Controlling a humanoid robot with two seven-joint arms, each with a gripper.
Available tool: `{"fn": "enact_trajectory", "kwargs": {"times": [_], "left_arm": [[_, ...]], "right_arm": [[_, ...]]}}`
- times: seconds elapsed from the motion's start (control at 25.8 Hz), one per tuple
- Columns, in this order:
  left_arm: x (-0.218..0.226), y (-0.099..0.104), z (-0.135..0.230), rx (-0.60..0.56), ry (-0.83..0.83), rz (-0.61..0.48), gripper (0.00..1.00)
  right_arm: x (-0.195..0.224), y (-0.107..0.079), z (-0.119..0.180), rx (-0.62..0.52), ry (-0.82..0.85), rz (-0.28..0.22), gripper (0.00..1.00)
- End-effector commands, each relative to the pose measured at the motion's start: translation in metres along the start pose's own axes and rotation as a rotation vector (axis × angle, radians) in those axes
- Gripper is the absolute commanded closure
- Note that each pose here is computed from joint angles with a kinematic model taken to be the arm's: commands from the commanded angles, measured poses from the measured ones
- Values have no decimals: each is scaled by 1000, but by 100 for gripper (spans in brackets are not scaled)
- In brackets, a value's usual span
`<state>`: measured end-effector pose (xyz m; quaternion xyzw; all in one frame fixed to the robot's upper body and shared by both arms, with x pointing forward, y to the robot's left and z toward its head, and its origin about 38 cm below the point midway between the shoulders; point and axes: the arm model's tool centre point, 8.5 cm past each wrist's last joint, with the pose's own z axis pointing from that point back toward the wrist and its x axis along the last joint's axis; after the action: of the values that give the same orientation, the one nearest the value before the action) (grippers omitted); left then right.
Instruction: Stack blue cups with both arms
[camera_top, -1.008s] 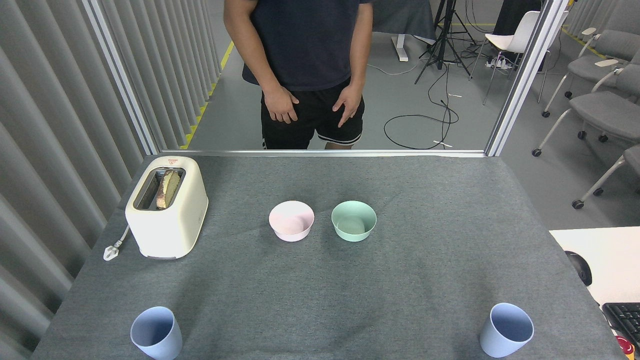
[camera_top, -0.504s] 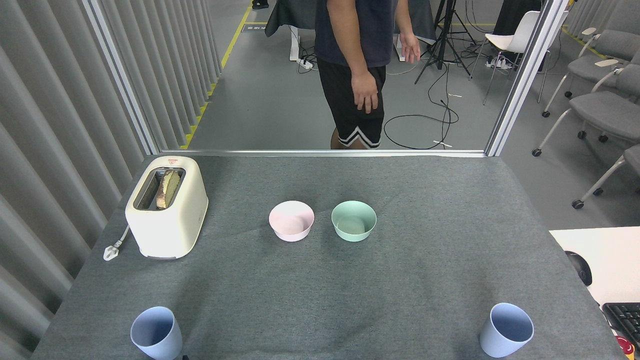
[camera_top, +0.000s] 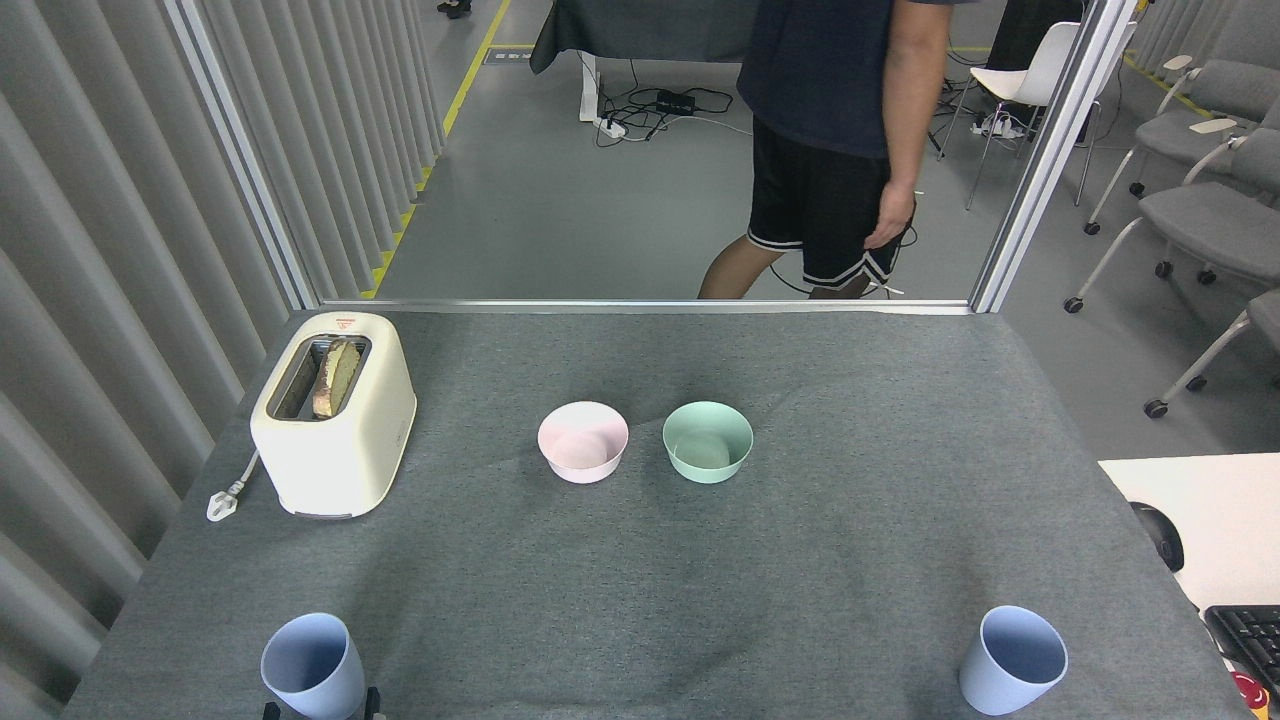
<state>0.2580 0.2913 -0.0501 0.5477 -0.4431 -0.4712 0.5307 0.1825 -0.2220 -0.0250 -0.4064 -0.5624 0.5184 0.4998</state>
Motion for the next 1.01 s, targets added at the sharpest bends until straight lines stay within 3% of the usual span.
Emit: {"fn": "enact_trajectory", "kwargs": {"times": [0.0,0.7,0.97], "left_arm": [[0,-2,-5,-3,5,-3,0],[-2,3,-24,17,20,-11,0],[-4,-2,-25,5,20,-19,35]], "right_arm": [[0,0,0,-1,0,0,0],[8,3,-1,6,-17,-10,0],[8,3,-1,6,-20,-8,0]]}}
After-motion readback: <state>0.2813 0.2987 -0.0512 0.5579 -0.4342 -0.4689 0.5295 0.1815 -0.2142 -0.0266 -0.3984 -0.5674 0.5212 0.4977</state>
